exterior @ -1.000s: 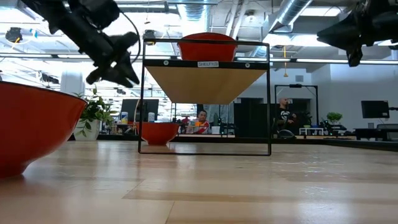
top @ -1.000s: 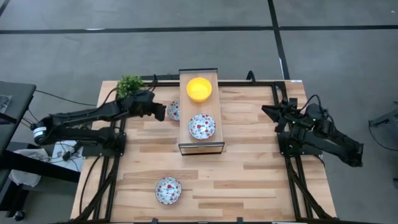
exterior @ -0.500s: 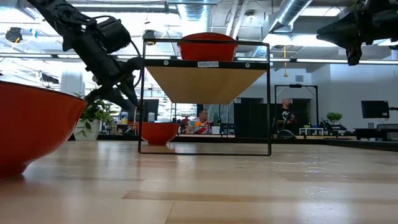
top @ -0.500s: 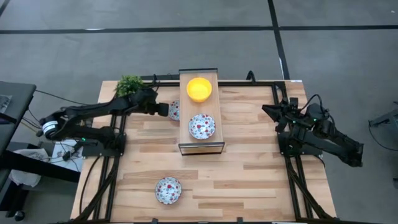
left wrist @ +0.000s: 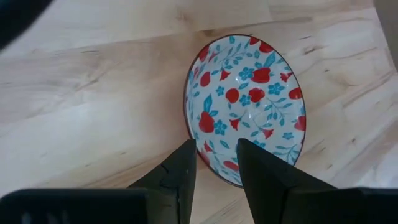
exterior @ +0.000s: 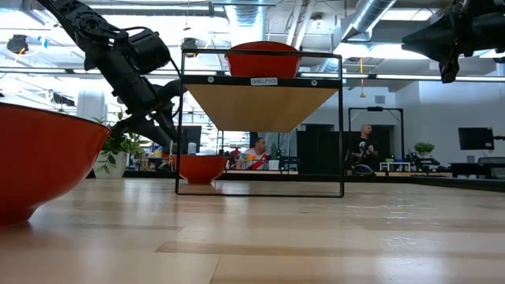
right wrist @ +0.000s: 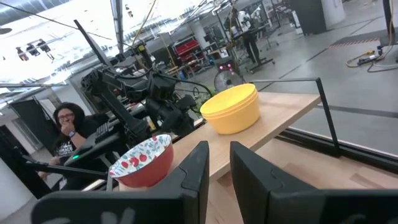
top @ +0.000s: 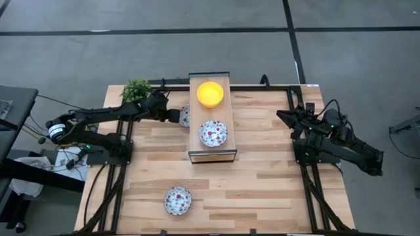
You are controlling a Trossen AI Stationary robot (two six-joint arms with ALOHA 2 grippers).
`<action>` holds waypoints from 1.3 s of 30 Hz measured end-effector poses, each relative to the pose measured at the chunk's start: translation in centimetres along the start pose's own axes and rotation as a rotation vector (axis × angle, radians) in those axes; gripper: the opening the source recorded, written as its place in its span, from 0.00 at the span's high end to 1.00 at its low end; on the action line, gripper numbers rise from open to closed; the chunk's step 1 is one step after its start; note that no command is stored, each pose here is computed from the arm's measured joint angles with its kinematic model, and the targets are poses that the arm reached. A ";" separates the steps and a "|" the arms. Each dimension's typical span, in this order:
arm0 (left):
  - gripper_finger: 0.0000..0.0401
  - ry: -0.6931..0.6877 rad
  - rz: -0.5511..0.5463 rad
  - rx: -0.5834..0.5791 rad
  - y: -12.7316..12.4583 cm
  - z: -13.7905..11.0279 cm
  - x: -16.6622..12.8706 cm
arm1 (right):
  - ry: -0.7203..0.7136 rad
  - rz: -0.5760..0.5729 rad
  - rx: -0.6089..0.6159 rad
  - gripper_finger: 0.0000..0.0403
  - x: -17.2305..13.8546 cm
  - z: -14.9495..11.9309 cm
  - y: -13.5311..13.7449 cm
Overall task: Pick & Place Mini bowls
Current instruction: Stack the top red patterned bowl on top of the red patterned bowl on the shelf
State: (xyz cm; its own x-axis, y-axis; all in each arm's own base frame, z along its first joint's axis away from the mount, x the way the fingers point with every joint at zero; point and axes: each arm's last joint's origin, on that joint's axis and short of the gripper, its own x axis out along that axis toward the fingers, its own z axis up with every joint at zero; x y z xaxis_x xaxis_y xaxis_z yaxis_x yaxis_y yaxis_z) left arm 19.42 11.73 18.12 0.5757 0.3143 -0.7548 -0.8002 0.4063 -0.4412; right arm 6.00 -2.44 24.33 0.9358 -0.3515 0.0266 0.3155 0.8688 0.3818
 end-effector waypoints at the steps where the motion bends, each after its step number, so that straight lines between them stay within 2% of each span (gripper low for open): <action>1: 0.71 0.001 0.001 -0.008 0.0 0.0 0.0 | 0.000 0.000 0.000 0.87 0.0 0.0 0.0; 20: 0.71 0.071 0.023 -0.044 0.4 -0.4 2.9 | 0.001 0.004 0.000 0.87 0.0 0.0 0.0; 39: 0.73 0.050 0.015 -0.056 0.5 -0.1 3.0 | 0.001 0.004 0.000 0.87 0.0 0.0 0.0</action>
State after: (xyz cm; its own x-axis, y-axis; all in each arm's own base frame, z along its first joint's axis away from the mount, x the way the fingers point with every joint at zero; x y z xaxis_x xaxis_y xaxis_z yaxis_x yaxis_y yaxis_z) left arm 20.73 12.76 15.63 0.5557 0.2764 -0.7841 -0.8175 0.3529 -0.4550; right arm 6.00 -2.42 24.35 0.9371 -0.3479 0.0272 0.3119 0.8700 0.3820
